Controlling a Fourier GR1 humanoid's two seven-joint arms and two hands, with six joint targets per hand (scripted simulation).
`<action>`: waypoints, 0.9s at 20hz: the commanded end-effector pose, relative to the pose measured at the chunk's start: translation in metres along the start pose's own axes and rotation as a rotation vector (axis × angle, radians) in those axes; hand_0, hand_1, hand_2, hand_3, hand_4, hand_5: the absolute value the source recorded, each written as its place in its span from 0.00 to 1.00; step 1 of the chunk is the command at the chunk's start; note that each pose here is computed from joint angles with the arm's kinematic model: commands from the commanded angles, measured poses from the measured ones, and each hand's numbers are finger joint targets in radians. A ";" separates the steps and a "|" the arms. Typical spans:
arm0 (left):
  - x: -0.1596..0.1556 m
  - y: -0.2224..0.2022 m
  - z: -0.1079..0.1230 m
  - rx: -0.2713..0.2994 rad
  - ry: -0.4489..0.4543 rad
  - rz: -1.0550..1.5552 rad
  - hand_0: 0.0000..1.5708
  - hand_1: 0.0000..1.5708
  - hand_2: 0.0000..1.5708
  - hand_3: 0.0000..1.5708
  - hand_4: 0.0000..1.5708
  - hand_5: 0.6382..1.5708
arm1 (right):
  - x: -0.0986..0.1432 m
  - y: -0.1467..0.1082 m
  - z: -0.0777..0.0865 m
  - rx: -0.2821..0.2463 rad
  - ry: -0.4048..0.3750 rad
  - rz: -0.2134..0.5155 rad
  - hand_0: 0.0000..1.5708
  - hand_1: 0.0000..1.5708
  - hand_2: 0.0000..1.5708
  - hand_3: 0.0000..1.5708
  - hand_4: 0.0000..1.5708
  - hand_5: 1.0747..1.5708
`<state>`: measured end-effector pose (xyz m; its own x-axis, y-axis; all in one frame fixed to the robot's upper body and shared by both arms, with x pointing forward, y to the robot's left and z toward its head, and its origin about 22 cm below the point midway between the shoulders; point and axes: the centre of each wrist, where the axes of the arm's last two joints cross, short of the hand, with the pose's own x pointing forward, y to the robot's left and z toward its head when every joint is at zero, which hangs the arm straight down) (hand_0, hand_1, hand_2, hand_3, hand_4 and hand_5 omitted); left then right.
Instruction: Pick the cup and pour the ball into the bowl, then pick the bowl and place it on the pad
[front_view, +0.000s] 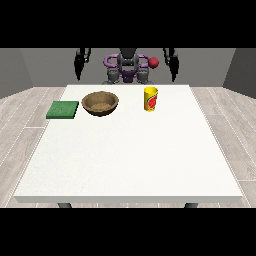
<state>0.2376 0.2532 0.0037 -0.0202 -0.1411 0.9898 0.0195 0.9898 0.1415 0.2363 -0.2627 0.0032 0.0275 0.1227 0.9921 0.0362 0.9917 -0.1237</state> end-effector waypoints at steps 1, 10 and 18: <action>0.015 0.004 -0.001 -0.004 -0.025 -0.006 0.00 0.00 0.00 0.00 0.00 0.99 | 0.015 -0.008 0.000 0.000 -0.022 0.026 0.00 0.00 0.00 0.00 0.00 1.00; 0.072 0.027 -0.021 0.048 -0.075 0.185 0.00 0.00 0.00 0.00 0.00 0.99 | 0.037 -0.080 0.004 0.048 -0.065 -0.088 0.00 0.00 0.00 0.00 0.00 1.00; 0.053 0.045 -0.025 0.090 -0.204 0.189 0.00 0.00 0.00 0.00 0.00 0.97 | 0.046 -0.057 -0.003 0.054 -0.172 -0.104 0.00 0.00 0.00 0.00 0.00 1.00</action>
<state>0.2557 0.2836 0.0675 -0.1655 0.0287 0.9858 -0.0390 0.9986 -0.0356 0.2327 -0.3279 0.0529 -0.0965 0.0265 0.9950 -0.0126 0.9995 -0.0278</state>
